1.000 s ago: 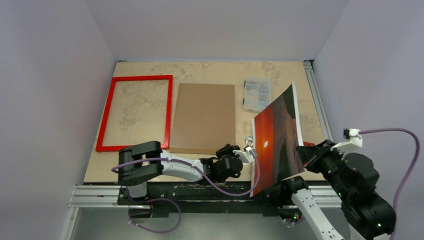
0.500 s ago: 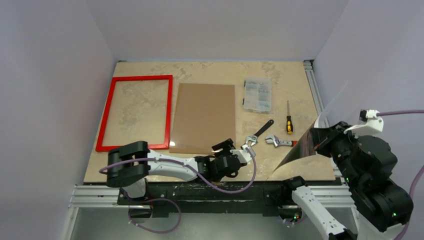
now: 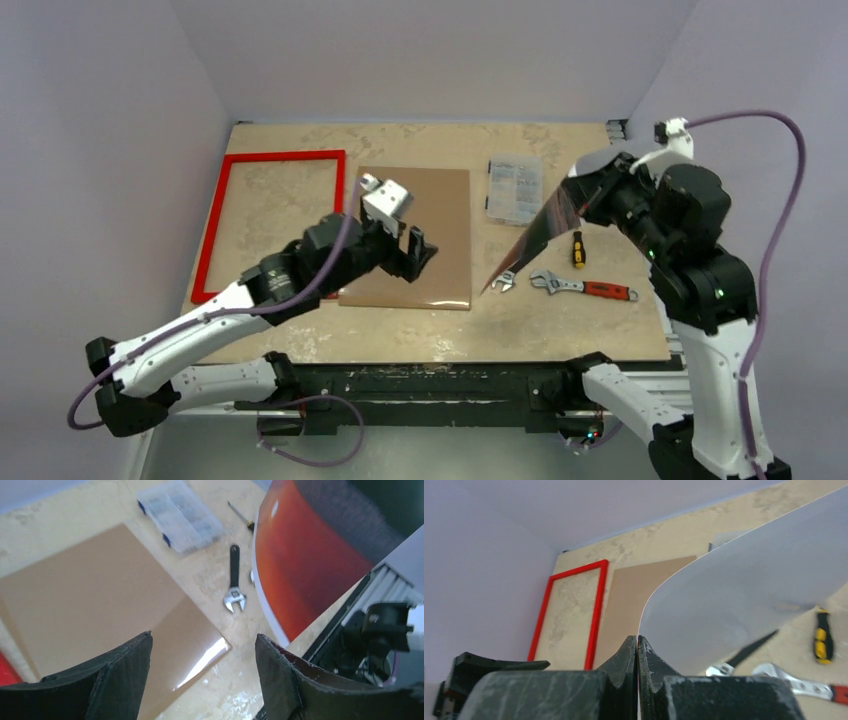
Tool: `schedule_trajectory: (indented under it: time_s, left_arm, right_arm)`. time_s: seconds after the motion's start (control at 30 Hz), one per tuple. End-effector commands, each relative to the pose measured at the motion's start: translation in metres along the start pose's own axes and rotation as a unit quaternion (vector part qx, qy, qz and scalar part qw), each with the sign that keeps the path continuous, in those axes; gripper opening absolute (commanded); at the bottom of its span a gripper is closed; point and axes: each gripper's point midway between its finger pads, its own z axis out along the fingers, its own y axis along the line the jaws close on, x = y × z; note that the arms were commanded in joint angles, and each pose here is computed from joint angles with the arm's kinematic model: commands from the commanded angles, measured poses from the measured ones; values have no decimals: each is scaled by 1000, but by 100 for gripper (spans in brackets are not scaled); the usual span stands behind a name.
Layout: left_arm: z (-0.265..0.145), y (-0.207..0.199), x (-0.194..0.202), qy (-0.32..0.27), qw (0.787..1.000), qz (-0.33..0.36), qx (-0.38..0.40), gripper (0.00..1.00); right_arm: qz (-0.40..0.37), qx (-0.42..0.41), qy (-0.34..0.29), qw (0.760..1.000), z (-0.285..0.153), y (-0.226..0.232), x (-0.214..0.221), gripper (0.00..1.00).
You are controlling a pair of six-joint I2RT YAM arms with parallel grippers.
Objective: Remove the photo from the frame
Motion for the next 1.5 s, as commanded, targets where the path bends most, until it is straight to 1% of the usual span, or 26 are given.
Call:
schedule_trajectory:
  time_s: [0.0,0.1,0.2,0.27,0.33,0.4,0.47,0.5,0.6,0.7,0.8,0.87,0.97,1.1,1.2,1.33,1.47]
  left_arm:
    - [-48,34,-62,-28,999,-29,-14,73]
    - [-73,65,-97,-67,995,-6,-74,74]
    - [-91,86,-120,-99,988,7,-117,75]
    - [-98,98,-127,-116,982,16,-146,74]
    - [-101,108,-128,-129,976,27,-171,74]
    - [-100,117,-123,-138,971,40,-191,74]
    - [-96,123,-112,-134,969,54,-203,74]
    - [-93,126,-106,-128,968,57,-209,74]
    - [-81,130,-88,-115,969,60,-210,74]
    - [-69,127,-77,-93,975,54,-196,73]
    - [-66,123,-74,-90,978,50,-183,73]
    - [-65,123,-74,-91,978,50,-183,73]
    - [-62,124,-70,-85,978,49,-182,73]
    - [-52,122,-64,-72,982,43,-171,72]
    - [-47,122,-61,-65,984,35,-165,72]
    - [-43,125,-59,-60,984,24,-164,71]
    - [-40,126,-56,-55,985,21,-162,71]
  right_arm:
    - [52,-152,-19,987,48,77,-37,0]
    - [74,-219,-16,973,62,122,-52,0]
    - [71,-251,-28,965,70,164,-61,0]
    - [94,-255,-39,962,80,171,-64,0]
    - [131,-233,-50,962,94,159,-56,0]
    - [145,-196,-44,969,111,139,-35,0]
    - [157,-139,-33,977,133,104,2,0]
    - [169,-124,-35,977,137,92,13,0]
    - [192,-64,-11,979,158,49,66,0]
    - [220,-7,13,975,174,7,121,0]
    - [247,39,36,968,185,-26,171,0]
    - [246,70,48,966,190,-45,197,0]
    - [253,85,64,962,192,-56,223,0]
    - [260,98,76,958,193,-66,245,0]
    - [264,93,87,956,195,-55,258,0]
    - [254,103,78,959,198,-42,263,0]
    - [245,105,97,959,203,-33,274,0]
